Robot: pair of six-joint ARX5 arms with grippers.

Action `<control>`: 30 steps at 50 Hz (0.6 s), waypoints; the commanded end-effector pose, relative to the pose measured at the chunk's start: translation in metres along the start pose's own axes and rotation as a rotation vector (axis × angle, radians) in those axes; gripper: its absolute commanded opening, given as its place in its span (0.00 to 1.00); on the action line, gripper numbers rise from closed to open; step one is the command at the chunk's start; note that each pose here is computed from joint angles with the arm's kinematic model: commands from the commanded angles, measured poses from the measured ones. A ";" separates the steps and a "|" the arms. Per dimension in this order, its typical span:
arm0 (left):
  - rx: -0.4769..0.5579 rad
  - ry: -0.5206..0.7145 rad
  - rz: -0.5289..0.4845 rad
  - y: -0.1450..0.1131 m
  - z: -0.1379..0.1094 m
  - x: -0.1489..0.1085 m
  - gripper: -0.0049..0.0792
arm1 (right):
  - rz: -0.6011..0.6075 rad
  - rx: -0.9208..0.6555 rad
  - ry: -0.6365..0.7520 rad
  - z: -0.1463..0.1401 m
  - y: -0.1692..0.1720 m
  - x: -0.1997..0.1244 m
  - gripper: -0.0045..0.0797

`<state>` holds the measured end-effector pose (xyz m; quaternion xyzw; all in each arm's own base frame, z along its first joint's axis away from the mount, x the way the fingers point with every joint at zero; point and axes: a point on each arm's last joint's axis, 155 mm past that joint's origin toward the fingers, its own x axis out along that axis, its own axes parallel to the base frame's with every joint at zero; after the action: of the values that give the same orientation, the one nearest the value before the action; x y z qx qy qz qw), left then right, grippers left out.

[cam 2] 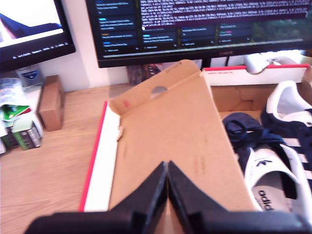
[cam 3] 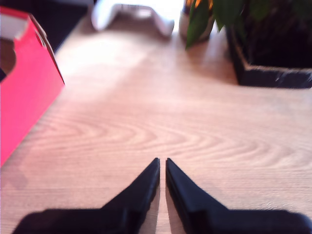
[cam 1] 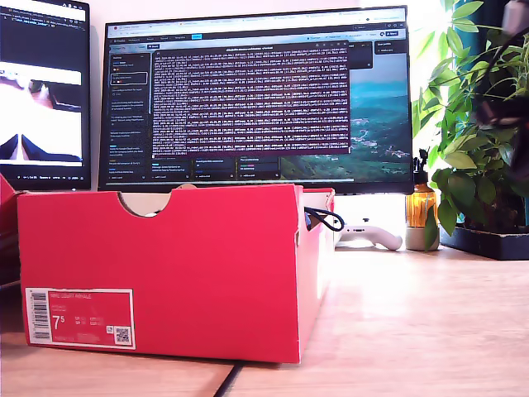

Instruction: Pack the blue shoes by picking the first shoe and placing it inside the red shoebox, left side, then picking and rotating the second shoe and placing it in the shoebox

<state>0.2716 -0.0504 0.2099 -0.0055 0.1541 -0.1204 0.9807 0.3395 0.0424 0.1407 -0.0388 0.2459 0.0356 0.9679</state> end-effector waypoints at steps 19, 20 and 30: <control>-0.045 -0.025 0.028 0.006 -0.020 0.011 0.05 | -0.010 0.024 -0.103 -0.009 -0.004 -0.007 0.04; -0.044 -0.028 0.027 0.006 -0.020 0.012 0.05 | -0.013 0.026 -0.104 -0.010 -0.005 -0.007 0.04; -0.041 -0.046 0.033 0.008 -0.020 0.013 0.05 | -0.074 0.047 -0.098 -0.034 -0.025 -0.005 0.04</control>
<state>0.2802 -0.0438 0.1927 -0.0257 0.1318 -0.0980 0.9861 0.3253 0.0224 0.1261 -0.0241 0.1901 0.0090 0.9814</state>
